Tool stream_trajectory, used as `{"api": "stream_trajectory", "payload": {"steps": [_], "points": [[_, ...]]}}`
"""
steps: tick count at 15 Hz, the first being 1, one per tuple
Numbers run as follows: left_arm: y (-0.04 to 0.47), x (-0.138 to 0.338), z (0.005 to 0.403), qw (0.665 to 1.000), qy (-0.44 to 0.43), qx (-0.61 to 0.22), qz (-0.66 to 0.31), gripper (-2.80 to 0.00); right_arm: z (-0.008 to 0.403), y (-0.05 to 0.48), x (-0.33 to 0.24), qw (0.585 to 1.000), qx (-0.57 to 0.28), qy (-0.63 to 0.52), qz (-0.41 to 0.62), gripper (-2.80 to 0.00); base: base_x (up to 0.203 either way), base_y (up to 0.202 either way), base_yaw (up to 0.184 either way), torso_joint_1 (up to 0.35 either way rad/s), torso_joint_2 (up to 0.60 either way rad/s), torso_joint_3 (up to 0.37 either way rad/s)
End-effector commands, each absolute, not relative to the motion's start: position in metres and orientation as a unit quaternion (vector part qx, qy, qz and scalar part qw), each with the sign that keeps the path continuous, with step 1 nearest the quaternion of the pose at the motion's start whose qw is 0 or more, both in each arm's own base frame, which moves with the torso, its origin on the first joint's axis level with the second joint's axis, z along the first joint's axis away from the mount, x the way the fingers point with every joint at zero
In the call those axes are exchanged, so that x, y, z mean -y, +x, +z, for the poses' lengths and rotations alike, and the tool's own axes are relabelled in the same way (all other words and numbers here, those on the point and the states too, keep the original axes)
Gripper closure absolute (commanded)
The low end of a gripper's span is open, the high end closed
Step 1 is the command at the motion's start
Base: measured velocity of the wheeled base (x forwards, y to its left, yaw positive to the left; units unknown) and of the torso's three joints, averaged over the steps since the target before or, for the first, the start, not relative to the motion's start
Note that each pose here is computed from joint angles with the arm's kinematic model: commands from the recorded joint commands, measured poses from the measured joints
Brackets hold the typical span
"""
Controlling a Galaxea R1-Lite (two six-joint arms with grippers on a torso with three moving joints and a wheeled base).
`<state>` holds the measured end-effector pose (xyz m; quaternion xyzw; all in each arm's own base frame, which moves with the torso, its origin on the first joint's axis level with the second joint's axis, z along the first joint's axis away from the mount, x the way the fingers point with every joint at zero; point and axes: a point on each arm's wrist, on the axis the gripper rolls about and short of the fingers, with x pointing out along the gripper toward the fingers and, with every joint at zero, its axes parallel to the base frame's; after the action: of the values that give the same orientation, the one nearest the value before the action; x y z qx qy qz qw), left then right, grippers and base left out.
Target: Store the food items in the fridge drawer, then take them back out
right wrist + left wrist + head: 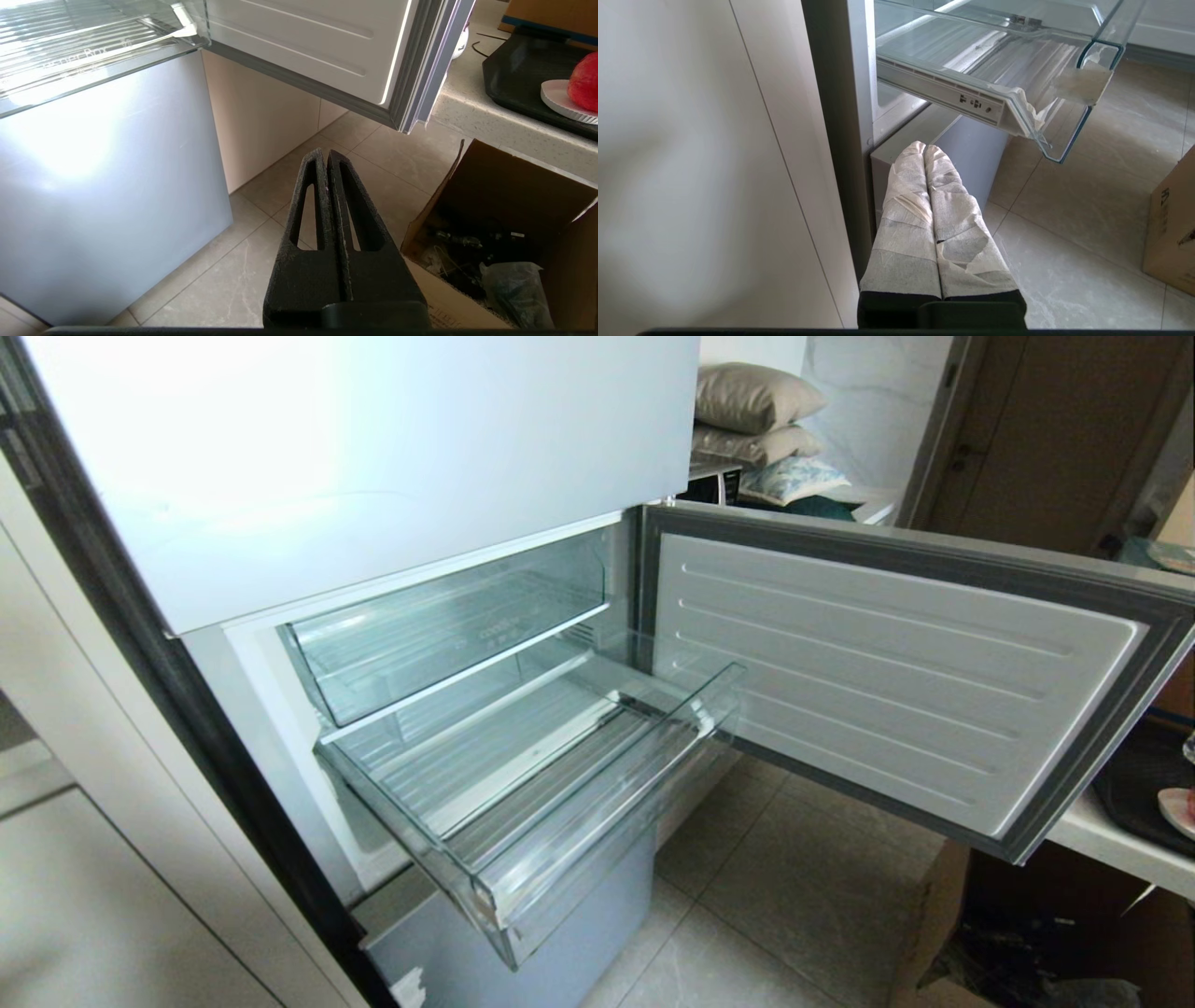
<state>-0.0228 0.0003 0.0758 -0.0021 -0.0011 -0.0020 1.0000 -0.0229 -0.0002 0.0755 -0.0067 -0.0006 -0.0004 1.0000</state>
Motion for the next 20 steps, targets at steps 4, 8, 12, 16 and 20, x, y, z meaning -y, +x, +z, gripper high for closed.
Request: {"api": "stream_trajectory", "payload": {"steps": [4,8,12,16,20], "points": [[-0.0228,-0.0002,0.0758,1.0,-0.002,0.002,-0.002,0.0,0.0754,-0.0227,0.0002,1.0,-0.002,-0.008,0.0,0.0,-0.002,-0.001,0.056,0.0,0.0,0.001],[-0.0228,-0.0002,0.0757,1.0,-0.002,0.001,-0.002,0.0,0.0754,-0.0227,0.0002,1.0,-0.002,-0.007,-0.001,0.0,0.002,-0.007,0.175,0.003,0.0,0.003],[-0.0228,-0.0003,0.0758,1.0,-0.002,0.002,-0.002,0.0,0.0754,-0.0227,0.0002,1.0,-0.002,-0.006,0.0,0.0,0.001,-0.007,0.176,0.002,0.0,0.003],[-0.0228,-0.0002,0.0758,1.0,-0.002,0.002,-0.002,0.0,0.0754,-0.0227,0.0002,1.0,-0.002,-0.005,0.0,0.0,0.001,-0.007,0.175,0.001,0.0,0.005],[-0.0228,-0.0003,0.0757,1.0,-0.002,0.001,-0.002,0.0,0.0757,-0.0228,0.0001,1.0,-0.001,-0.003,0.0,0.0,0.001,-0.004,0.103,0.002,0.0,0.004]]}}
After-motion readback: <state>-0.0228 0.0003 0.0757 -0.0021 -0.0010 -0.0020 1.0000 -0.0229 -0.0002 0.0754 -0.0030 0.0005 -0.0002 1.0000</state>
